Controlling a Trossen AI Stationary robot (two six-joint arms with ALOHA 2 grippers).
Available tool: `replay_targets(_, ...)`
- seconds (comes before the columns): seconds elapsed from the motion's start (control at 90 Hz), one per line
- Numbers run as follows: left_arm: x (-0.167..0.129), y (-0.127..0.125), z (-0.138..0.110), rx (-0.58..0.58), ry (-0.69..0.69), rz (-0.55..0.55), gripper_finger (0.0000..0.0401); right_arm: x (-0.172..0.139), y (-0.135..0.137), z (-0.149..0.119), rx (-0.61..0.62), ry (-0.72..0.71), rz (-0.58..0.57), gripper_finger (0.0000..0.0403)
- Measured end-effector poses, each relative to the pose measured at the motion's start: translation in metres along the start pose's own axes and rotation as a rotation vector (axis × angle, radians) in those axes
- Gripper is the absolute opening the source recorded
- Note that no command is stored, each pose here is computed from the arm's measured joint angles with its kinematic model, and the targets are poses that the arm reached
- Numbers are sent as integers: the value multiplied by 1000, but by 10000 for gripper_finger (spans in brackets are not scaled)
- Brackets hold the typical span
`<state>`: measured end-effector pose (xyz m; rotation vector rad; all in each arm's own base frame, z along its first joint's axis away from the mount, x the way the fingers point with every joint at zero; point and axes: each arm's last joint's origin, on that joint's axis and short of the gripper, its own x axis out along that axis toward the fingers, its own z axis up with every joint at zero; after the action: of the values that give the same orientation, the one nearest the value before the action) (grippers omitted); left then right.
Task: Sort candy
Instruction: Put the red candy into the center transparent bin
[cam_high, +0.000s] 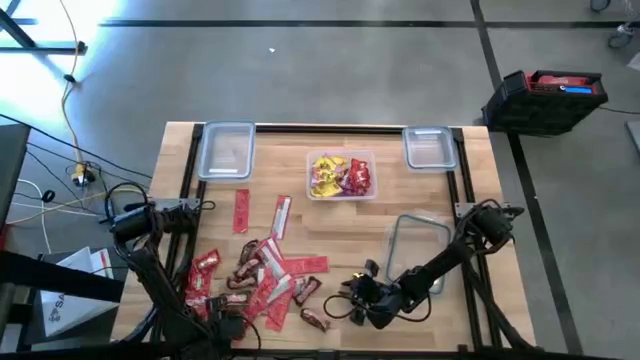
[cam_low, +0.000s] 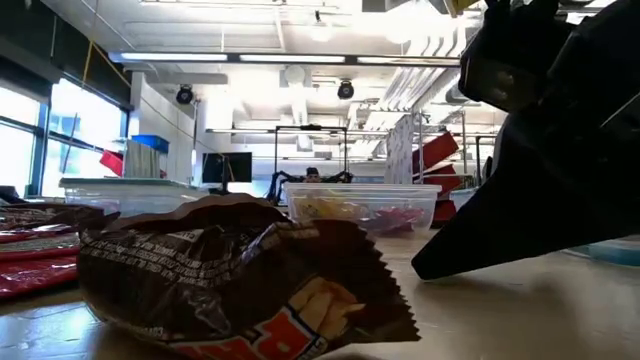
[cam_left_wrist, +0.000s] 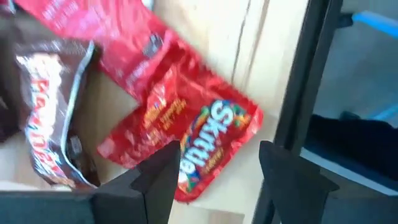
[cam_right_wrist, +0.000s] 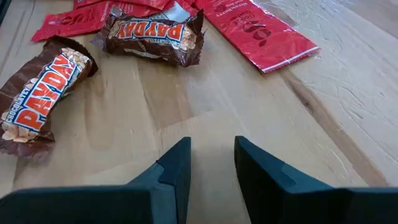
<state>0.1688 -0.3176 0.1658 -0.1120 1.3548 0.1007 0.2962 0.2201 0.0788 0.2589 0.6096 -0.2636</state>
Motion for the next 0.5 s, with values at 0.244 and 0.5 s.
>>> replay_targets(0.244,0,4,1,143,-93,79,203,0,0,0,-1,0,-1,94)
replay_targets(0.5,0,-1,1,169,-39,6,203,0,0,0,-8,0,-1,94)
